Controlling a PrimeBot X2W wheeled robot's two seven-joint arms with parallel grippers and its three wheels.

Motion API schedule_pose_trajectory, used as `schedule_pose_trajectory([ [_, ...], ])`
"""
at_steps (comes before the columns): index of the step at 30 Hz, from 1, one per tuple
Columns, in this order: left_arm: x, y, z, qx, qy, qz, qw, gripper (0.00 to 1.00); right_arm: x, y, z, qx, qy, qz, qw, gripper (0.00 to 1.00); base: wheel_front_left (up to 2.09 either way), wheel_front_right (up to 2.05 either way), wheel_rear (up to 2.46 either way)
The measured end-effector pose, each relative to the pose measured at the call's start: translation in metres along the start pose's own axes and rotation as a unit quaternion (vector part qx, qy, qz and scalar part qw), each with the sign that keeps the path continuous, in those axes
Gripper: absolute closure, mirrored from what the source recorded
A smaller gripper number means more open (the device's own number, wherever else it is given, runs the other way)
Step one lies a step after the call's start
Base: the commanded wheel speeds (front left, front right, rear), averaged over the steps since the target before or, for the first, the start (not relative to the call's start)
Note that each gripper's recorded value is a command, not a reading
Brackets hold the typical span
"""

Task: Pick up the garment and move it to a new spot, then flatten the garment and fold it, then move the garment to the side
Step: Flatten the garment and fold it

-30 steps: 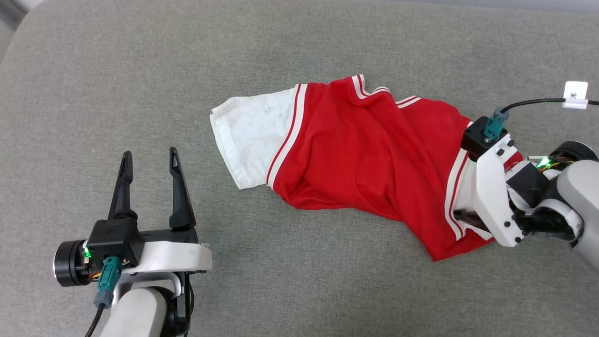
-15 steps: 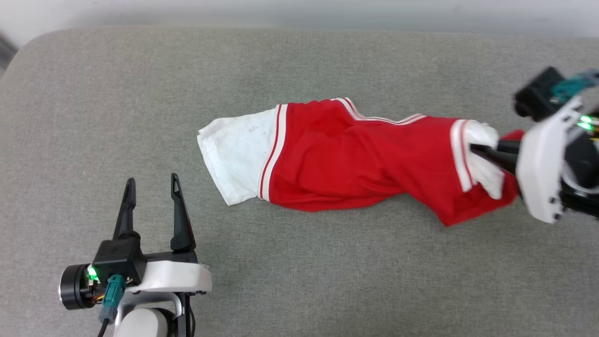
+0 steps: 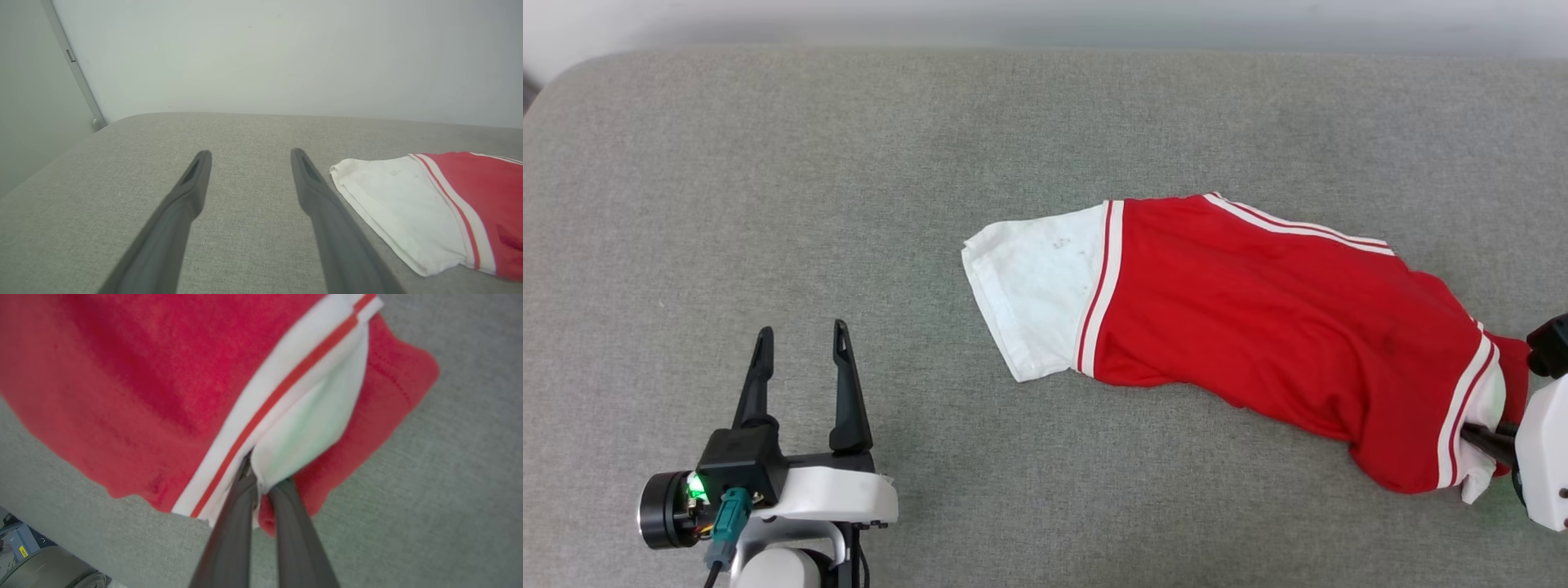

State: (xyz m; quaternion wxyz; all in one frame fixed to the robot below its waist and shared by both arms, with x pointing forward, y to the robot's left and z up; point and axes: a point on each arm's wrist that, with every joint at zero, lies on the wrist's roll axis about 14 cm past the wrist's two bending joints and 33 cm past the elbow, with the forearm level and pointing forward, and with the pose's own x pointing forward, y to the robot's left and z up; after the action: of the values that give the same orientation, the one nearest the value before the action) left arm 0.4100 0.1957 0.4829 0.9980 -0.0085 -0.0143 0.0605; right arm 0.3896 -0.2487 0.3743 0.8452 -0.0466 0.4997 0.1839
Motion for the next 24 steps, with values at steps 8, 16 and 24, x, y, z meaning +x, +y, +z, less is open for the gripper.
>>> schedule_pose_trajectory([
  [8,-0.003,-0.003,0.0,0.007,0.0,-0.009,1.0,0.0,-0.022,0.004,0.039,-0.022,-0.087,-0.007,0.996,0.0,0.0,0.0,0.0],
  [16,-0.009,-0.006,0.0,0.011,0.002,-0.015,1.0,0.0,-0.096,-0.013,0.112,-0.091,-0.186,-0.058,0.977,0.0,0.0,0.0,0.0],
  [24,-0.005,-0.01,-0.005,0.01,0.006,-0.021,1.0,0.0,-0.106,-0.023,0.148,-0.123,-0.136,-0.099,0.978,0.0,0.0,0.0,0.0],
])
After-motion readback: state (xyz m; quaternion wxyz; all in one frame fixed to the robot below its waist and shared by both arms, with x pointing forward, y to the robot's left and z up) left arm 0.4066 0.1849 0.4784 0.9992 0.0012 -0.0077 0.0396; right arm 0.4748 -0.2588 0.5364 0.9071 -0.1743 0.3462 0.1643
